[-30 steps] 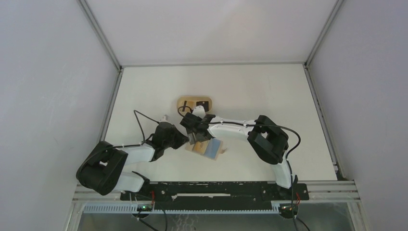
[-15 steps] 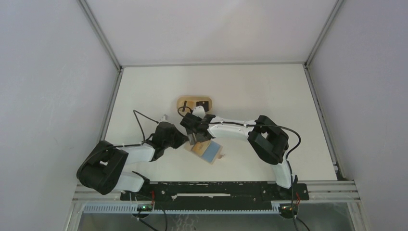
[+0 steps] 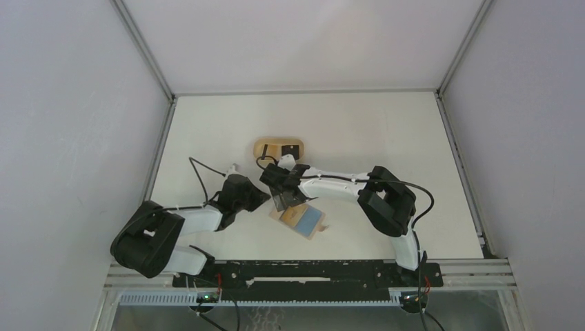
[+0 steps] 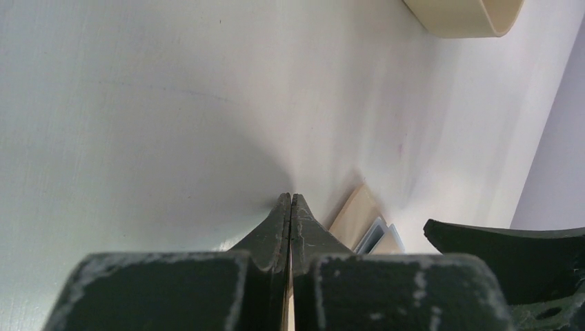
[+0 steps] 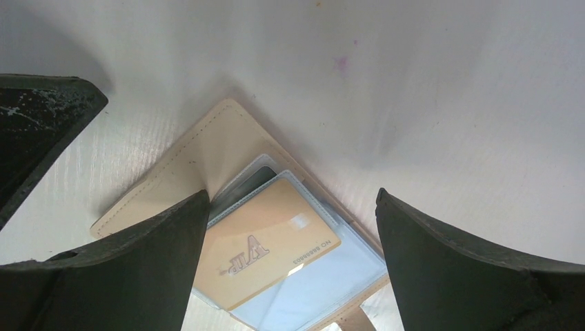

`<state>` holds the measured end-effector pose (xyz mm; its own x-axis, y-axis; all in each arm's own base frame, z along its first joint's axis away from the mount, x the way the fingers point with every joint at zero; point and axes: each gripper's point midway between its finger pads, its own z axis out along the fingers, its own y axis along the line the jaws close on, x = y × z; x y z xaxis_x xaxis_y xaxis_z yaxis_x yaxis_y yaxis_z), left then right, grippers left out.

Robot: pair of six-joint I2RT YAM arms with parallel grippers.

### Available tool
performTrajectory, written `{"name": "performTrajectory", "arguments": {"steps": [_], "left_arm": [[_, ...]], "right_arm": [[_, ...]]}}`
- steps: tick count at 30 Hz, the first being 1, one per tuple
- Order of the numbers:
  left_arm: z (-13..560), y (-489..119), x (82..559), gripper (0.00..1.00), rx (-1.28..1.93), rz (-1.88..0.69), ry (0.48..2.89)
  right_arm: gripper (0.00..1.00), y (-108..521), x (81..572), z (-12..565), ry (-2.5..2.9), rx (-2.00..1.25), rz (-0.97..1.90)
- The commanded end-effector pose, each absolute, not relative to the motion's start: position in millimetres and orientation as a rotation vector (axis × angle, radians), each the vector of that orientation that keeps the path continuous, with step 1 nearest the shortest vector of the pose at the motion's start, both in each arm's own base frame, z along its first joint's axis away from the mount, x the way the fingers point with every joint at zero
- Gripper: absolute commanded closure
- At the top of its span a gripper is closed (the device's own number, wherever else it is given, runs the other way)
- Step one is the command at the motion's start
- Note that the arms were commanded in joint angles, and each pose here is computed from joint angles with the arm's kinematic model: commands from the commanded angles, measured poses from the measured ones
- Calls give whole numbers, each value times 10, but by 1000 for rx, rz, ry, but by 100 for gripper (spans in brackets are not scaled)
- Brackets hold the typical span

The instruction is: Take the credit cards out of the card holder

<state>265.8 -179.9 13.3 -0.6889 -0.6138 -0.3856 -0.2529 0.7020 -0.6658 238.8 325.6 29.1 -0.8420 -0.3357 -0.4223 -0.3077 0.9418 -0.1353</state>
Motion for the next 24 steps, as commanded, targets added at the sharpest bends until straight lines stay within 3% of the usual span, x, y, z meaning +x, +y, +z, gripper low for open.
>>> {"name": "performTrajectory", "arguments": {"steps": [1, 6, 11, 16, 24], "left_arm": [[-131, -1687, 2509, 100, -650, -685, 2401], [-25, -1968, 2505, 99, -451, -845, 2448], [22, -2018, 2400, 77, -374, -903, 2469], [23, -2000, 2257, 58, -268, -896, 2526], [-121, -1993, 2045, 53, -211, -915, 2619]], "right_arm": [[0, 3396, 2431, 563, 2585, -490, 6], [0, 3566, 2632, 810, 2527, -476, 193], [0, 3471, 2670, 1215, 2473, -346, 496], [0, 3241, 2390, 1282, 2519, -302, 672], [1, 2899, 1909, 924, 2659, -246, 745]]}}
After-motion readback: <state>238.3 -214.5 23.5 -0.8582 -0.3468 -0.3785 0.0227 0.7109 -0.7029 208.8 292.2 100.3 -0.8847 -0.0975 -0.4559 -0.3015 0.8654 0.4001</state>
